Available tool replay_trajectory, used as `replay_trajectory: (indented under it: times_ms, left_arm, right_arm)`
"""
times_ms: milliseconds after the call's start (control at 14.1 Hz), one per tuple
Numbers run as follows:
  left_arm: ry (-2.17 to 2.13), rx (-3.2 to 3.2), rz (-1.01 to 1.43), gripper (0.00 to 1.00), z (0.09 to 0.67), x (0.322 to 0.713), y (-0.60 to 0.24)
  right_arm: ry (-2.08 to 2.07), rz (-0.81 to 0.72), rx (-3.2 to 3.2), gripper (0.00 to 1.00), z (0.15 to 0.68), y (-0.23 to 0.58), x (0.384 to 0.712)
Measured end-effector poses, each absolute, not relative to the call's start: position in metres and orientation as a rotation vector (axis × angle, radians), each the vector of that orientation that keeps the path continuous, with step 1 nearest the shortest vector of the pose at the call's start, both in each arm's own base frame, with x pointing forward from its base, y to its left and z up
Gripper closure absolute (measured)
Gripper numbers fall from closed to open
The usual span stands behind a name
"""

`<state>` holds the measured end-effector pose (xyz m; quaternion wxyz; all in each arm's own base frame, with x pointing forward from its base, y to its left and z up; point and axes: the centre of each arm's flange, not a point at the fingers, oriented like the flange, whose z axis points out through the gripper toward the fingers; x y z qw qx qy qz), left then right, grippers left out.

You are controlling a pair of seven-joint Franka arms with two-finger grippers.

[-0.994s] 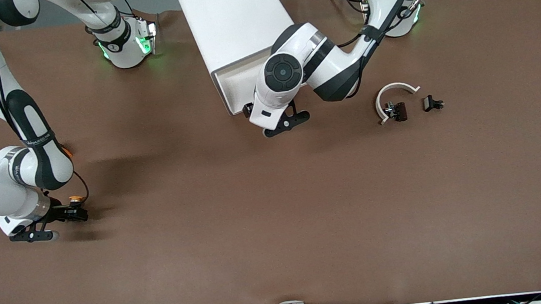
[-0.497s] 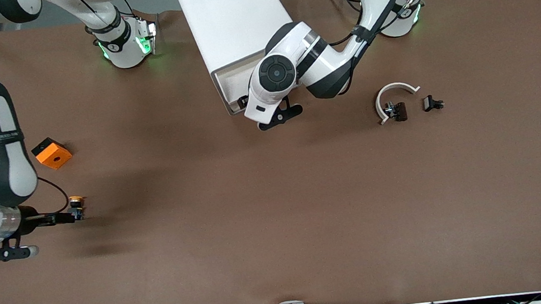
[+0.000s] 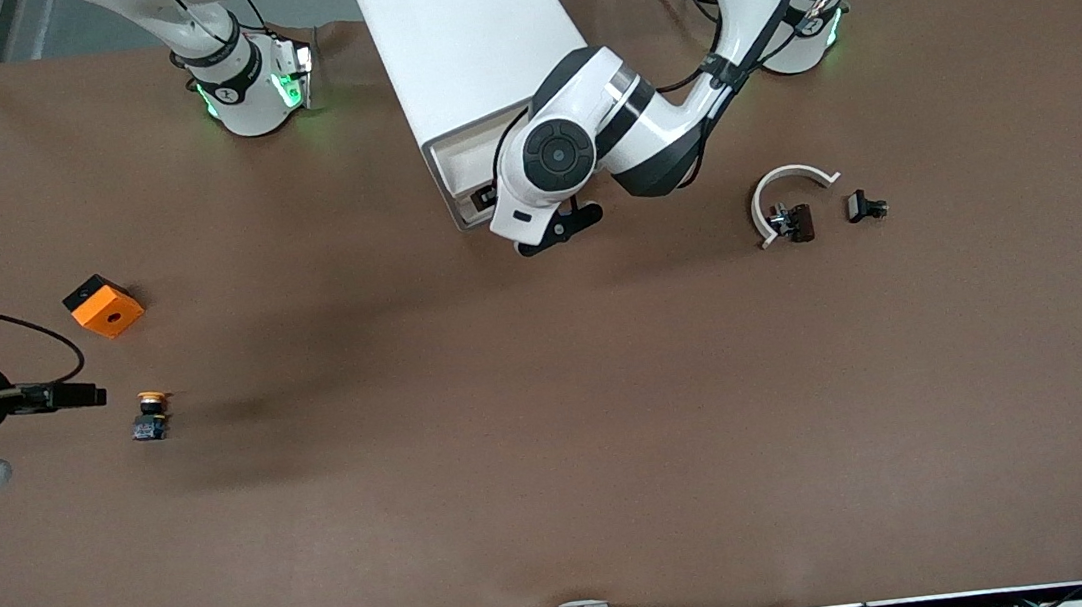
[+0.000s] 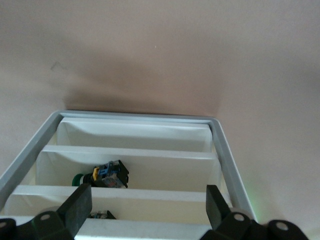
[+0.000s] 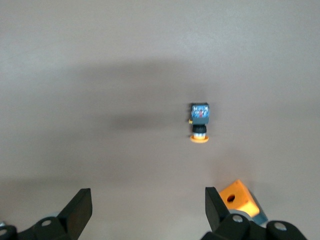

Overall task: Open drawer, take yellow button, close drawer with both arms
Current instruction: 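Push the drawer shut with the left gripper while the right gripper withdraws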

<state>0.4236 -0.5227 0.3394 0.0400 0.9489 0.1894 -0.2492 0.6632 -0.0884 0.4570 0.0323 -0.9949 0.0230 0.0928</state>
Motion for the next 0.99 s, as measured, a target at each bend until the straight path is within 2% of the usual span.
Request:
replay_trajectory:
  times_ms: [355, 568, 781, 994]
  left_arm:
    - [0.596, 2.890, -0.857, 0.00, 0.333, 0.415, -0.525]
    - [0.609, 2.872, -0.927, 0.00, 0.326, 0.411, -0.526]
    - [0.626, 2.846, -0.982, 0.00, 0.321, 0.408, -0.527]
    - [0.636, 2.826, -1.019, 0.00, 0.319, 0.407, -0.528]
  right_arm:
    - [0.106, 0.369, -3.051, 0.00, 0.520, -0.101, 0.642]
    - [0.103, 0.320, -3.060, 0.00, 0.561, -0.101, 0.636]
    - [0.075, 0.349, -3.044, 0.00, 0.572, -0.093, 0.630]
    - [0.042, 0.284, -3.055, 0.00, 0.607, -0.080, 0.618]
